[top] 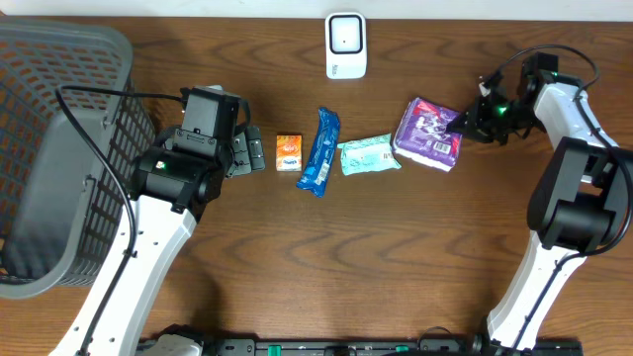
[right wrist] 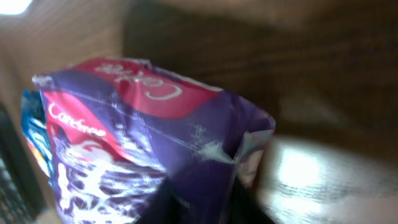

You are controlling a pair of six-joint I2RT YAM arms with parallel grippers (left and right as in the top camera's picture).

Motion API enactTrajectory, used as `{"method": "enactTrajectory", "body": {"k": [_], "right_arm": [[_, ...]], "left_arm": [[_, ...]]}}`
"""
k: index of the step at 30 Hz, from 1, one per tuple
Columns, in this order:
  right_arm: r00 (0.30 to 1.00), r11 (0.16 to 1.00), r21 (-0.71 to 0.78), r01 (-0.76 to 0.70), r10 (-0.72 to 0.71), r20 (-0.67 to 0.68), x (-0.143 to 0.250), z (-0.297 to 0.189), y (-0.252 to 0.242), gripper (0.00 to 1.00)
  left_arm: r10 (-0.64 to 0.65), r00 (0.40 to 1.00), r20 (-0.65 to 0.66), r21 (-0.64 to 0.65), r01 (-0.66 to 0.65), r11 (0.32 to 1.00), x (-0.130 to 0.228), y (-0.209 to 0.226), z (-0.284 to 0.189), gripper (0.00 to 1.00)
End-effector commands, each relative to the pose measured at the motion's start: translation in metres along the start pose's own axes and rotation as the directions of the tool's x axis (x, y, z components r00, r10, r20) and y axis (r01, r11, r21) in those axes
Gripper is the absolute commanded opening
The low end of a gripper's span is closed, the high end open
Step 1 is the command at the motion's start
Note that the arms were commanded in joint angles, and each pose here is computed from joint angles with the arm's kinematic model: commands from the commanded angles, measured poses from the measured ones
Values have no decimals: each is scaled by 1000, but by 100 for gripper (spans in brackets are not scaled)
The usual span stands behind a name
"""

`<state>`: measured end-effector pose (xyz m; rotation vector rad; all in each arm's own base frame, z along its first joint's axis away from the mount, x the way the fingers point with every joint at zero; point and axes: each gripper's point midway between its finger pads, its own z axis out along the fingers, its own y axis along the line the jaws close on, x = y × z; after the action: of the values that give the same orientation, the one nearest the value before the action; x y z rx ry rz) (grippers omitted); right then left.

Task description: Scan the item barcode

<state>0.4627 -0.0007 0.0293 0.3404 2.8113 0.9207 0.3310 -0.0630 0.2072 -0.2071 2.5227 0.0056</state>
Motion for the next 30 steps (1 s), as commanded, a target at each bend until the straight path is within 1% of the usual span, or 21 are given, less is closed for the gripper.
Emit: {"method": "enactTrajectory", "body": {"k": [1, 6, 12, 14, 19, 26, 28, 29, 30], "right_arm": [[999, 1000, 20, -15, 14, 34, -5, 0, -4, 1], [995, 991, 133, 8, -21, 95, -27, -20, -16, 1], [973, 953, 259, 157, -194, 124, -57, -71, 0, 1], [956, 937, 270, 224, -264, 124, -63, -85, 10, 1], [918, 892, 282, 353, -388, 79, -62, -94, 19, 1], [873, 839, 267, 474, -486, -21, -46, -90, 12, 1], [878, 836, 290, 466, -478, -31, -47, -89, 5, 3], [882, 838, 296, 458, -470, -33, -48, -89, 1, 9], [893, 845, 311, 435, -449, -29, -50, -89, -4, 19]], "left_arm": [[18, 1000, 2, -7, -18, 1000, -1, 1, 0, 98], [18, 1000, 2, -7, -18, 1000, -1, 1, 0, 98], [18, 1000, 2, -7, -18, 1000, -1, 1, 0, 98], [18, 1000, 2, -7, -18, 1000, -1, 1, 0, 97], [18, 1000, 2, -7, -18, 1000, -1, 1, 0, 98], [18, 1000, 2, -7, -18, 1000, -1, 1, 0, 98], [18, 1000, 2, -7, -18, 1000, -1, 1, 0, 98], [18, 1000, 2, -7, -18, 1000, -1, 1, 0, 98], [18, 1000, 2, -7, -18, 1000, -1, 1, 0, 98]]}}
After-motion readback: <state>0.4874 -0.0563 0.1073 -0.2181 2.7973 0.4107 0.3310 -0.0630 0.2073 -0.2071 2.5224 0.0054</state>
